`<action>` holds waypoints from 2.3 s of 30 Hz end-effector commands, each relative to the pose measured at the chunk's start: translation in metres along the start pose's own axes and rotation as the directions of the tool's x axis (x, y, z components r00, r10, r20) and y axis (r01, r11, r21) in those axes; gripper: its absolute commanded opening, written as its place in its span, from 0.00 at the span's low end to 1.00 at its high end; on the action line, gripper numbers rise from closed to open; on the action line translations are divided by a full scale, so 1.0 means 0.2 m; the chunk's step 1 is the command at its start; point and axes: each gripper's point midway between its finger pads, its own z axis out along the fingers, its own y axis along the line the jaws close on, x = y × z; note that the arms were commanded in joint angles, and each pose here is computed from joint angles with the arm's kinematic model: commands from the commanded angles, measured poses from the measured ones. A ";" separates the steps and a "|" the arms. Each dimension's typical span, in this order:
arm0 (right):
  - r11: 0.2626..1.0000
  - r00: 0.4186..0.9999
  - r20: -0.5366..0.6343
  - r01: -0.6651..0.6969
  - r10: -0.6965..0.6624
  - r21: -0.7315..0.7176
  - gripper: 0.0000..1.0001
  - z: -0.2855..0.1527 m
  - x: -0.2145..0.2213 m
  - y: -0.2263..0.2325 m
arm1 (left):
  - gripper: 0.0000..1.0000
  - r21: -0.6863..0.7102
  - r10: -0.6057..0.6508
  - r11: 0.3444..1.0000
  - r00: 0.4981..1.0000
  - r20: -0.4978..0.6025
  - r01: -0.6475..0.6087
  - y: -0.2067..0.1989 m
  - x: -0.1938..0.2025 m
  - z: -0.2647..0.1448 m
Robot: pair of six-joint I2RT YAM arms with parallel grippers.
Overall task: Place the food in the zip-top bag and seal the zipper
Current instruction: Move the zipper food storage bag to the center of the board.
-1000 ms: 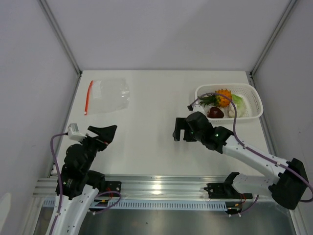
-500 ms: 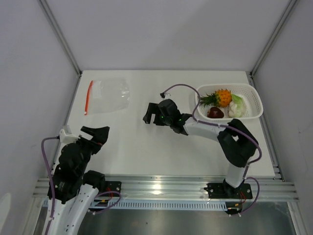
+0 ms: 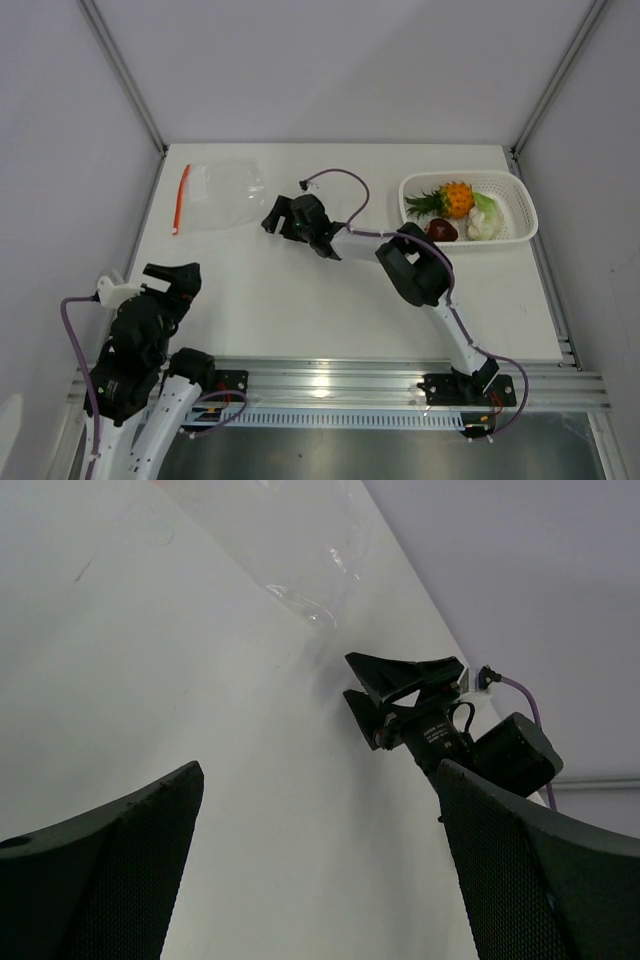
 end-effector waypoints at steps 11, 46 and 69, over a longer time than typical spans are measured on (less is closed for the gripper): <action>0.993 0.999 -0.011 -0.041 0.040 -0.108 0.76 0.34 0.01 0.19 | 1.00 0.034 -0.063 0.998 0.993 0.098 0.060 -0.01 -0.11 -0.06; 0.996 0.994 -0.110 -0.014 0.005 -0.085 0.00 -0.29 0.00 -0.13 | 0.99 0.178 0.140 0.971 0.983 0.121 -0.160 -0.16 -0.13 -0.06; 0.792 0.883 -0.177 0.468 -0.434 0.393 0.73 -1.38 -0.22 -0.54 | 0.87 0.393 0.180 0.910 0.980 -0.080 -0.135 -0.29 0.11 -0.11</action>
